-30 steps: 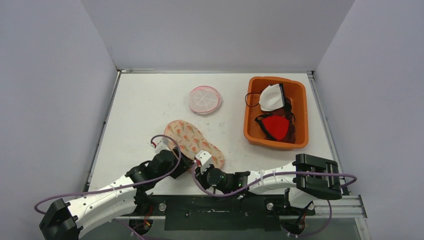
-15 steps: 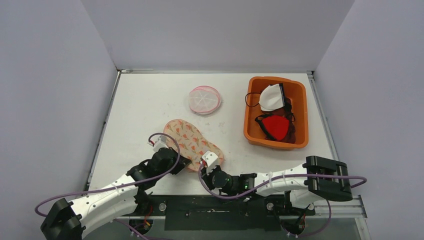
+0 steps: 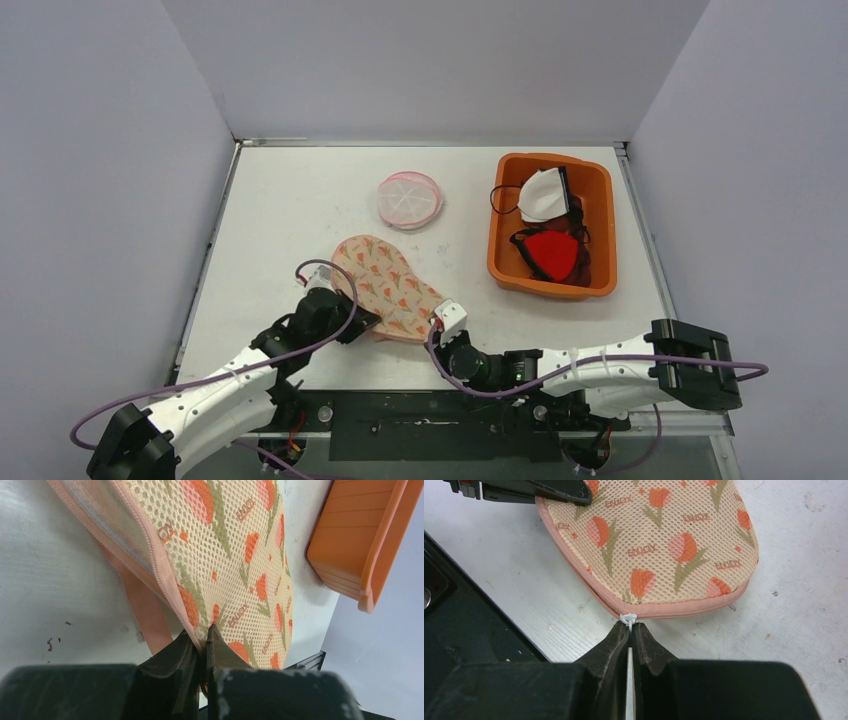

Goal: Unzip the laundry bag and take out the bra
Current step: Unzip the laundry bag at the center of the board.

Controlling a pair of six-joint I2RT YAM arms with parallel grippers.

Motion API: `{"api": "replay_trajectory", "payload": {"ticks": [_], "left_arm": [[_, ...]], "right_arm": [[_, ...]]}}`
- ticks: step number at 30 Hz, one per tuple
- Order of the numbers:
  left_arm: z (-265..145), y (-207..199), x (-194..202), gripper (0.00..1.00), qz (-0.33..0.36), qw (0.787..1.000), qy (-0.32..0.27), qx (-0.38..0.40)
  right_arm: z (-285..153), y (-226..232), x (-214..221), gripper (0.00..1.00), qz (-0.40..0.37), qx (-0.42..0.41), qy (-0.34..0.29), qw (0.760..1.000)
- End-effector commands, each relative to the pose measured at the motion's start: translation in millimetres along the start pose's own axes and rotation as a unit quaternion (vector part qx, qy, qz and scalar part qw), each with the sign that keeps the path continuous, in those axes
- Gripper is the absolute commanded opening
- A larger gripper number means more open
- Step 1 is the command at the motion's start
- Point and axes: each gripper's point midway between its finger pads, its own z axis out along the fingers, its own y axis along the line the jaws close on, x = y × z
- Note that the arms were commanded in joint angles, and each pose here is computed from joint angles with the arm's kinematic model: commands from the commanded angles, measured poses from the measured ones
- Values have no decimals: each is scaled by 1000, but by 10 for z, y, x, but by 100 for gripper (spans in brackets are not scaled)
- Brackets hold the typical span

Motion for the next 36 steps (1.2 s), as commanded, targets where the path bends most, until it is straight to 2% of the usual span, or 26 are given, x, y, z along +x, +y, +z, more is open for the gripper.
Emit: {"api": "replay_trajectory", "payload": {"ticks": [1,10,11,15,18,20,23,28,32,36], "left_arm": [[73,8,-221,0,33,999,-31,-3],[323,-293,-342,0,96,995,4,-1],[331,-310,-366,4,102,995,7,-10],[210,-372,-438,55,123,992,10,-32],[-4,-176,-429,83,140,988,8,-65],[-157,-44,-390,94,142,987,11,-79],[-374,8,-278,97,128,990,20,-62],[-528,-42,-33,97,53,998,38,12],[-436,-4,82,98,10,998,47,43],[-303,-38,144,96,3,996,64,56]], "right_arm": [[-70,-178,23,5,3,32,-4,999],[-39,48,97,5,14,-23,5,1000],[-15,99,75,5,14,-30,4,999],[81,290,-28,5,7,-53,0,999],[181,413,-107,5,-6,-69,-5,998],[265,491,-207,5,-8,-82,-11,997],[380,589,-312,5,-7,-101,-13,995],[522,723,-439,5,0,-131,-13,991],[584,843,-513,5,3,-146,-15,989],[608,930,-551,5,8,-155,-16,988]]}}
